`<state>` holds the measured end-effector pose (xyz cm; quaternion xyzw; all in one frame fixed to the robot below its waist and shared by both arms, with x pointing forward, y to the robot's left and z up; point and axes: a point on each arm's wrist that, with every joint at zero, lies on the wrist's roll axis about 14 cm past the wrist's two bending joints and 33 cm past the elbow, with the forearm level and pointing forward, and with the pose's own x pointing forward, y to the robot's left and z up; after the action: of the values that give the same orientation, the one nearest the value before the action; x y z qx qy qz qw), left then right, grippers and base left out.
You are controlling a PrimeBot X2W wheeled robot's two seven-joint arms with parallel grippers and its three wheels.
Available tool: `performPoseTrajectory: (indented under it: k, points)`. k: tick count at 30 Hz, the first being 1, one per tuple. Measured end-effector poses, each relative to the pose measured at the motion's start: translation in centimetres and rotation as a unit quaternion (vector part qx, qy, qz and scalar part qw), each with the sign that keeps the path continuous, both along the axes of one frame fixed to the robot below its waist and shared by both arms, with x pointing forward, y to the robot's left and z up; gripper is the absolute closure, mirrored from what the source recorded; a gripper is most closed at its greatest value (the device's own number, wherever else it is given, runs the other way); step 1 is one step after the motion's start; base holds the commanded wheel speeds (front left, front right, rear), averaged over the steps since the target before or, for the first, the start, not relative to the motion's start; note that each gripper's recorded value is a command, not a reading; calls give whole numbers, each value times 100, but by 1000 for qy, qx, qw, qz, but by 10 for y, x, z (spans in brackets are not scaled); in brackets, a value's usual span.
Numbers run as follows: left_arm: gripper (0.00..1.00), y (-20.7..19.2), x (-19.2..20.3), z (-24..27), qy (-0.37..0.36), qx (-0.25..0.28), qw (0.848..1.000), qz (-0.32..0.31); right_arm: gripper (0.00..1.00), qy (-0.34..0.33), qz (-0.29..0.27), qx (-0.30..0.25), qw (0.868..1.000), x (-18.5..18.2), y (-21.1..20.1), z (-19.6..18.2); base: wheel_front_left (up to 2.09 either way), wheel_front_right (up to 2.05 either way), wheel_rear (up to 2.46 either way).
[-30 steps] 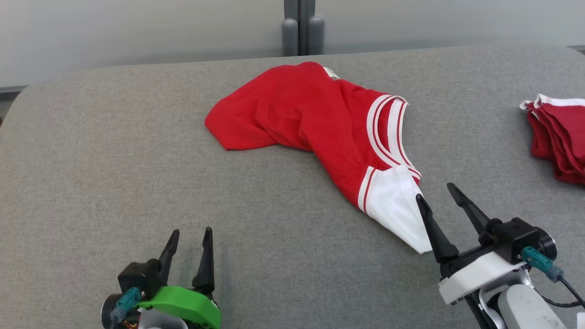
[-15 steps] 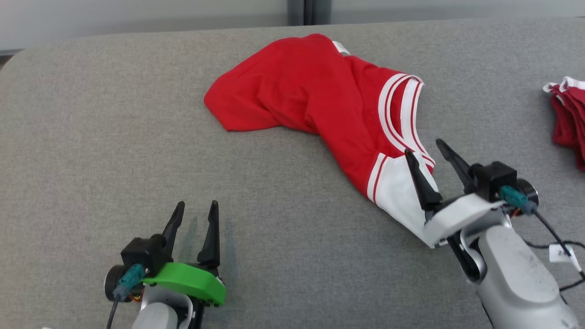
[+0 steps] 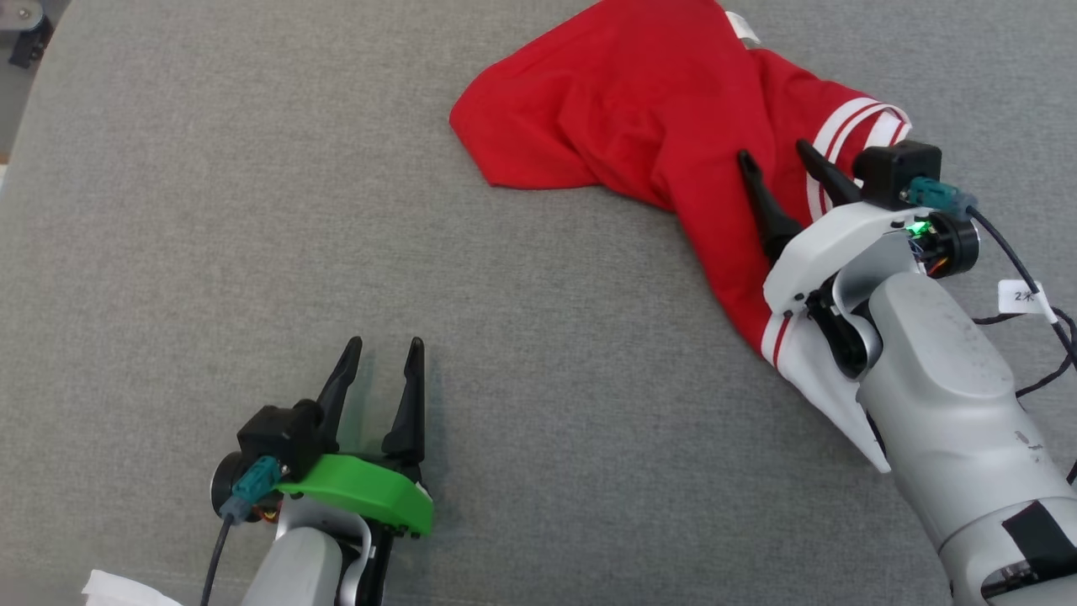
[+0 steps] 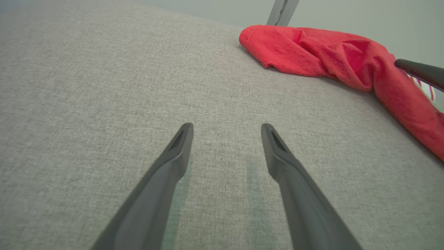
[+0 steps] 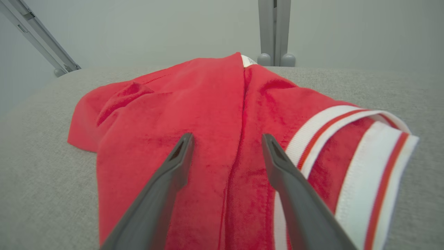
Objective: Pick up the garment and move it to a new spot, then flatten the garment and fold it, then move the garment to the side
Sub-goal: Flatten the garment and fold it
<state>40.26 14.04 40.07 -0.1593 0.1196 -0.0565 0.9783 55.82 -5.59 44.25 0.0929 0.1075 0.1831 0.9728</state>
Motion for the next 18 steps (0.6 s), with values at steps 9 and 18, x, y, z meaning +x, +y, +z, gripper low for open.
performPoseTrajectory:
  k: [9, 18]
  points:
    - [0, 20, -9, -13, 23, 7, 999, 28, 0, 36, 24, 30, 999, 11, 36, -23, 0, 0, 0]
    - [0, 20, -4, -13, 21, 7, 999, 28, 100, 8, 39, 40, 998, 17, 47, -13, 0, 0, 0]
